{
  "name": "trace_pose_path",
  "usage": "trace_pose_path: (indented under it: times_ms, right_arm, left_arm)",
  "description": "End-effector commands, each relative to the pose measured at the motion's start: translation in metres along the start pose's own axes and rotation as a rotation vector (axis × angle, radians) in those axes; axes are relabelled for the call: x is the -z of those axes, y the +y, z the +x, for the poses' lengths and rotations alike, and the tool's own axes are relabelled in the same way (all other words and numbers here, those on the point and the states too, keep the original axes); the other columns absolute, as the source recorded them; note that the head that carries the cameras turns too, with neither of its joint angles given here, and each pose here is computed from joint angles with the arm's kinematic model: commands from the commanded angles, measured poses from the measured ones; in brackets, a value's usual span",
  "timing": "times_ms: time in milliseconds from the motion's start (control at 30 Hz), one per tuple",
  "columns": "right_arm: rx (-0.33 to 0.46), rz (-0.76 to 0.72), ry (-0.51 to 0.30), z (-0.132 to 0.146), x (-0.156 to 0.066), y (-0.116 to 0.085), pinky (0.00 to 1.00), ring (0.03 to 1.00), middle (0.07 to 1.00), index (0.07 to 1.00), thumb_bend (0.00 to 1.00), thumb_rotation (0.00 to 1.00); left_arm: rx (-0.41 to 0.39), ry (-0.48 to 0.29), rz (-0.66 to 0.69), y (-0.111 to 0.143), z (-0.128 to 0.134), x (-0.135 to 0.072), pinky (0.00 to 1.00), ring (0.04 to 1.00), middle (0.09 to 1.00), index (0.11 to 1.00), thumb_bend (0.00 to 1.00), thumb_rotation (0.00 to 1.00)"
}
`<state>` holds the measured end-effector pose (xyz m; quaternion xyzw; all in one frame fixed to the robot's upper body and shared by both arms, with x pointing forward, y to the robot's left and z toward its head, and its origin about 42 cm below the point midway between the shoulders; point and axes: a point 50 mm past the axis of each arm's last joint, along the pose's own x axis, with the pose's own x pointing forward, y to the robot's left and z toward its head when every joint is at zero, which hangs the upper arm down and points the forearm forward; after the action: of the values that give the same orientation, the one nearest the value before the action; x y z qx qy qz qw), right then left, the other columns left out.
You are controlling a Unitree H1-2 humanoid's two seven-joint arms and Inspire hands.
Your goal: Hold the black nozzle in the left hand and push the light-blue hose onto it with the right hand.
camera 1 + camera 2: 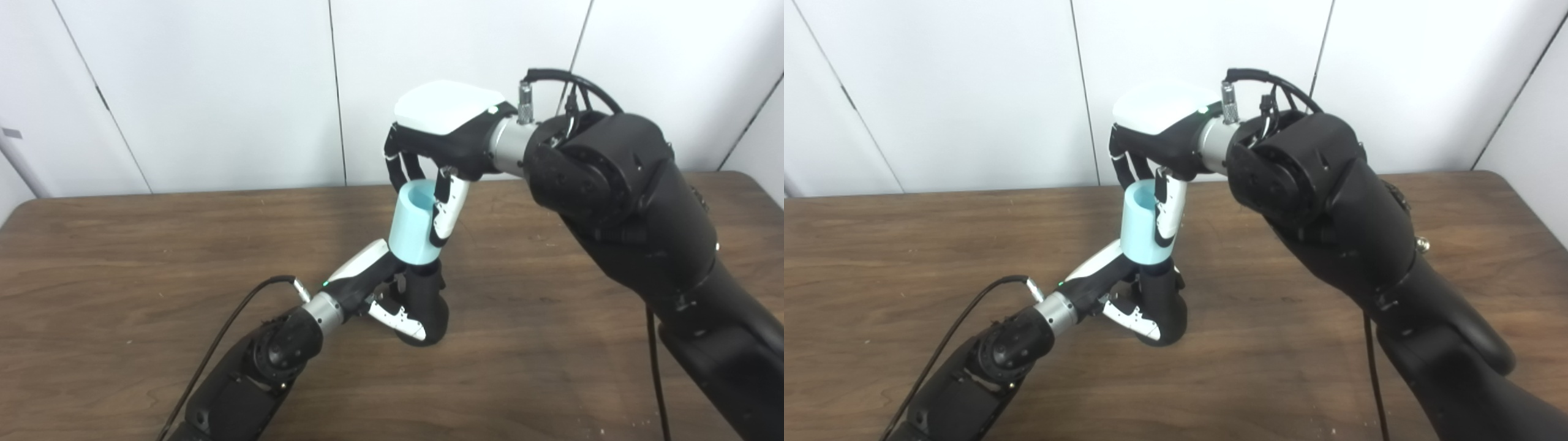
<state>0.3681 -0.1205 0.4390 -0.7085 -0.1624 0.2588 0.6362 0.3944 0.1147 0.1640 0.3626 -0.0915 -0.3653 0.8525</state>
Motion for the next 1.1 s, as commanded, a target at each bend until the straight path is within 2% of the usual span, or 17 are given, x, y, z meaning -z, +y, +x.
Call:
trace_pose_path:
  times_ms: [0, 267, 433, 500, 633, 733, 1067]
  right_arm:
    - [0.008, -0.039, 0.022, -0.004, -0.001, -0.023, 0.07, 0.162, 0.47, 0.481, 0.53, 0.0]
    - [-0.024, -0.07, 0.032, -0.005, -0.003, -0.028, 0.07, 0.167, 0.47, 0.48, 0.53, 0.0]
    - [-0.045, -0.083, 0.035, -0.005, -0.002, -0.031, 0.07, 0.178, 0.471, 0.481, 0.53, 0.0]
    - [-0.05, -0.085, 0.035, -0.004, -0.002, -0.031, 0.07, 0.181, 0.408, 0.495, 0.52, 0.0]
    - [-0.074, -0.094, 0.024, -0.003, -0.002, -0.031, 0.08, 0.188, 0.386, 0.498, 0.52, 0.0]
    - [-0.087, -0.098, 0.021, -0.001, -0.001, -0.032, 0.08, 0.19, 0.462, 0.483, 0.53, 0.0]
    - [-0.104, -0.103, 0.013, 0.0, -0.001, -0.032, 0.08, 0.185, 0.471, 0.48, 0.53, 0.0]
  left_arm:
    - [0.195, 0.199, -0.023, -0.045, -0.018, 0.037, 0.33, 0.407, 0.484, 0.493, 0.51, 0.07]
    - [0.191, 0.198, -0.026, -0.046, -0.018, 0.037, 0.35, 0.433, 0.498, 0.492, 0.51, 0.07]
    - [0.19, 0.2, -0.028, -0.048, -0.018, 0.036, 0.34, 0.417, 0.495, 0.492, 0.51, 0.07]
    - [0.19, 0.2, -0.028, -0.048, -0.018, 0.036, 0.34, 0.414, 0.494, 0.492, 0.51, 0.07]
    - [0.191, 0.199, -0.025, -0.048, -0.017, 0.035, 0.33, 0.408, 0.488, 0.492, 0.51, 0.07]
    - [0.192, 0.198, -0.022, -0.048, -0.018, 0.035, 0.33, 0.411, 0.487, 0.492, 0.51, 0.07]
    - [0.194, 0.2, -0.027, -0.049, -0.018, 0.035, 0.34, 0.415, 0.492, 0.492, 0.51, 0.07]
